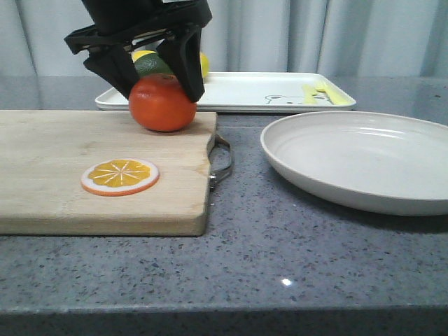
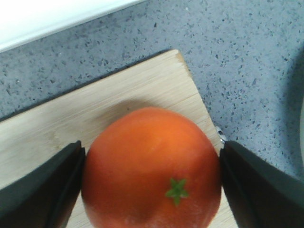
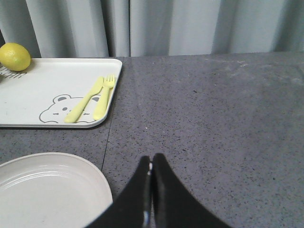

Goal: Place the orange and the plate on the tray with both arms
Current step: 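Lower the left gripper over the orange and close on it, then carry the orange with the left gripper onto the white plate, then open the left gripper and lift it away from the orange, then move the right gripper down to grip the plate rim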

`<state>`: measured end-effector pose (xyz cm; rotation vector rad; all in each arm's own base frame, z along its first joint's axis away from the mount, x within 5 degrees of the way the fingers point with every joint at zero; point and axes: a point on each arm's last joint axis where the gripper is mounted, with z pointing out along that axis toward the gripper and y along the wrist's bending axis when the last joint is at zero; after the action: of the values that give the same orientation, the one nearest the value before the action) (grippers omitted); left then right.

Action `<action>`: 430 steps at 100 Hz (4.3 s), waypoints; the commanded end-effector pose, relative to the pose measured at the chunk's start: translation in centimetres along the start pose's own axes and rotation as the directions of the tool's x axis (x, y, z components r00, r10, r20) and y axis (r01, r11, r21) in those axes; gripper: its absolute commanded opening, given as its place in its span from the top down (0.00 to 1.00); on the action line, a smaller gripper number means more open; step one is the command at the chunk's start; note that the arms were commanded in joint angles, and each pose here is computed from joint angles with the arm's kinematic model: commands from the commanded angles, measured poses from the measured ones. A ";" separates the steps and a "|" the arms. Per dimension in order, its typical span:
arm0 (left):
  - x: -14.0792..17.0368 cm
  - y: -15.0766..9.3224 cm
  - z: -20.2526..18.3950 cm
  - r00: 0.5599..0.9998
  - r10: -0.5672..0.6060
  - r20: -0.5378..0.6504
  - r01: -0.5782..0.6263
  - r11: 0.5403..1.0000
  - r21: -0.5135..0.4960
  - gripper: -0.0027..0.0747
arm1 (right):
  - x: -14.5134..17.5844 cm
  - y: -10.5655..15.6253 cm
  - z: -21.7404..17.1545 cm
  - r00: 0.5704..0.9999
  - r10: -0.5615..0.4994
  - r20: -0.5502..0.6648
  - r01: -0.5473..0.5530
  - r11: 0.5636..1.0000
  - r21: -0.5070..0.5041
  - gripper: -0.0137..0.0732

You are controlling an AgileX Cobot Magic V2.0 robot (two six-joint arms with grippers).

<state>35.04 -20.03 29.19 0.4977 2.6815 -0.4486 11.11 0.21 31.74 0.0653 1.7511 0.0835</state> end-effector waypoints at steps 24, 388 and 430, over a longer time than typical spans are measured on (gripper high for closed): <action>-2.0 -2.1 -4.9 0.987 0.034 0.157 -0.046 0.997 0.068 0.53 | -1.8 0.1 -0.1 0.995 -0.001 0.097 0.001 1.000 -0.003 0.92; 15.7 -5.2 -17.5 0.699 0.197 0.687 -0.343 0.936 0.080 0.72 | 0.0 0.0 0.0 0.987 -0.030 -0.159 0.032 0.999 0.010 0.92; 22.7 -2.0 -18.8 0.558 0.220 0.800 -0.373 0.928 0.005 0.72 | -1.1 0.6 4.0 0.911 -0.055 -0.408 0.052 0.998 -0.018 0.36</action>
<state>9.31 -9.20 35.56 0.6585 1.7786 -0.6148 13.97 0.74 30.50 0.0119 2.2028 0.0756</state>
